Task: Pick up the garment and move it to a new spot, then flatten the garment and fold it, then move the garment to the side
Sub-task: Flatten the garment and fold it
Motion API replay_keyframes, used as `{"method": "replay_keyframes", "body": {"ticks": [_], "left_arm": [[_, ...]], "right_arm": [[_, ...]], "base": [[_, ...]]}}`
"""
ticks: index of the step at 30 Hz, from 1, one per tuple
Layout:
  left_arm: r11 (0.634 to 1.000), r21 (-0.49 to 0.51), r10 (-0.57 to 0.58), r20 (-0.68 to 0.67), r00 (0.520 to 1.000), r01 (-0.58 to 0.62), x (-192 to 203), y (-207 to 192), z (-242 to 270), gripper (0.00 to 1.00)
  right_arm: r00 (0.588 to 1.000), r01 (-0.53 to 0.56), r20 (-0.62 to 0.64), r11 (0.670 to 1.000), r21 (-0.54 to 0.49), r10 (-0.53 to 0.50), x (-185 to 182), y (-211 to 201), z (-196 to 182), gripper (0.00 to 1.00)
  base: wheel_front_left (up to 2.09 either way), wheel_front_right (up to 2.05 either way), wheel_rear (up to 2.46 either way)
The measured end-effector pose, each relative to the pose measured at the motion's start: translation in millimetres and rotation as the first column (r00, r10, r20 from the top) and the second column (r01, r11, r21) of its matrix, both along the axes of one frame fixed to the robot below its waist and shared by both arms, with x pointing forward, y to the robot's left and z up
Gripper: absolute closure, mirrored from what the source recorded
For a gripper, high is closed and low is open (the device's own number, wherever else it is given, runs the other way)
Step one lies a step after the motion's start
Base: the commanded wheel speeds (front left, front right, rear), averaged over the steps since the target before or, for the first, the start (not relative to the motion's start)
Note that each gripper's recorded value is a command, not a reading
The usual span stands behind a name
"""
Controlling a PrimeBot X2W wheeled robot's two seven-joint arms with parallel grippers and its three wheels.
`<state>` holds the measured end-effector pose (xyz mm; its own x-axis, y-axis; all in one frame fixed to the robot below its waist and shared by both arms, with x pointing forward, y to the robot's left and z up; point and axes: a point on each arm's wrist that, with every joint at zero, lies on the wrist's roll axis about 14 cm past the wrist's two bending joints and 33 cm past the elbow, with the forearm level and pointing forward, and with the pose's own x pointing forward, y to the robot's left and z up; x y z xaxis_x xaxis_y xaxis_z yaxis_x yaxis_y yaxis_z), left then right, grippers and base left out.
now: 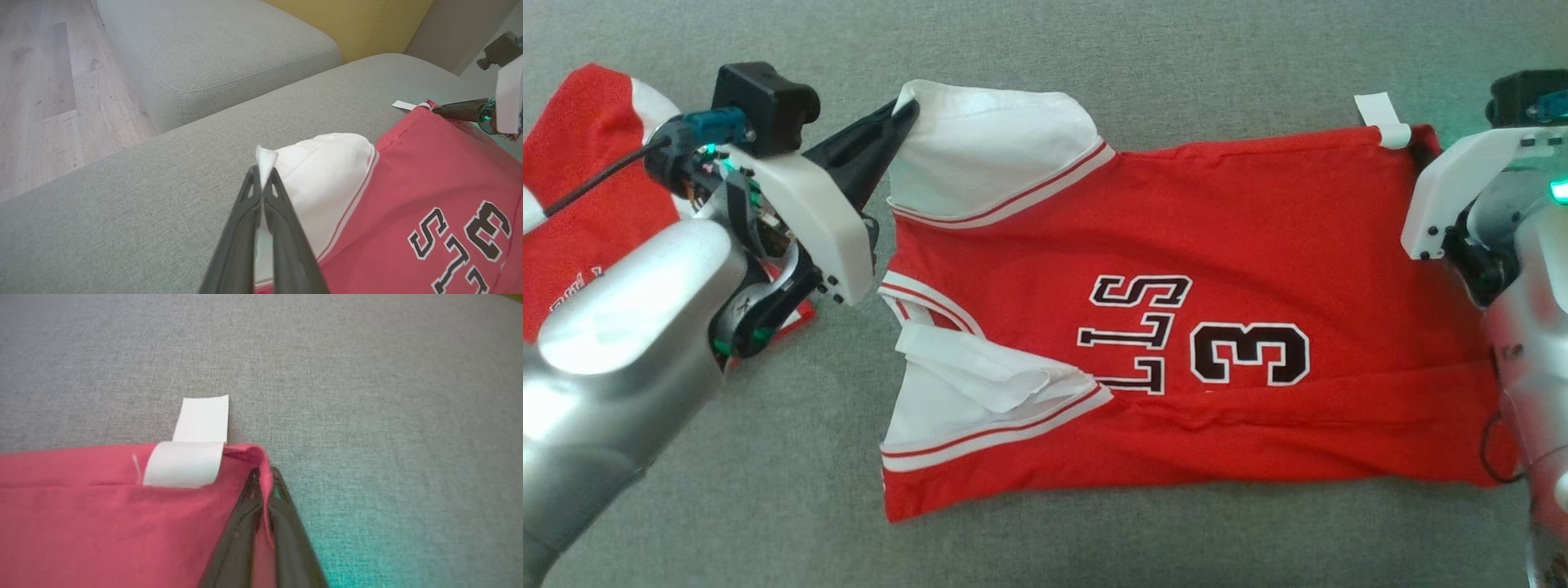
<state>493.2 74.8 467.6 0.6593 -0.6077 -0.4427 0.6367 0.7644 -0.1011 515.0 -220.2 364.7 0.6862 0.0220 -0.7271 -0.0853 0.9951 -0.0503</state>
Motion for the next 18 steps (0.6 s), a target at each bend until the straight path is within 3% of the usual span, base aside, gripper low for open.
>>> {"method": "replay_keyframes", "body": {"ticks": [9, 18], "left_arm": [[0.999, 0.006, 0.036, 0.010, 0.999, -0.036, 10, 6, -6, 1.00], [0.995, 0.015, 0.099, 0.103, 0.990, -0.101, 48, 18, 3, 1.00]], "right_arm": [[0.991, 0.057, 0.117, 0.996, 0.071, -0.065, 12, -8, 17, 1.00], [0.935, 0.092, 0.327, 0.983, 0.157, -0.140, 53, -14, 66, 1.00]], "base": [[0.00, 0.00, 0.00], [0.00, 0.00, 0.00]]}}
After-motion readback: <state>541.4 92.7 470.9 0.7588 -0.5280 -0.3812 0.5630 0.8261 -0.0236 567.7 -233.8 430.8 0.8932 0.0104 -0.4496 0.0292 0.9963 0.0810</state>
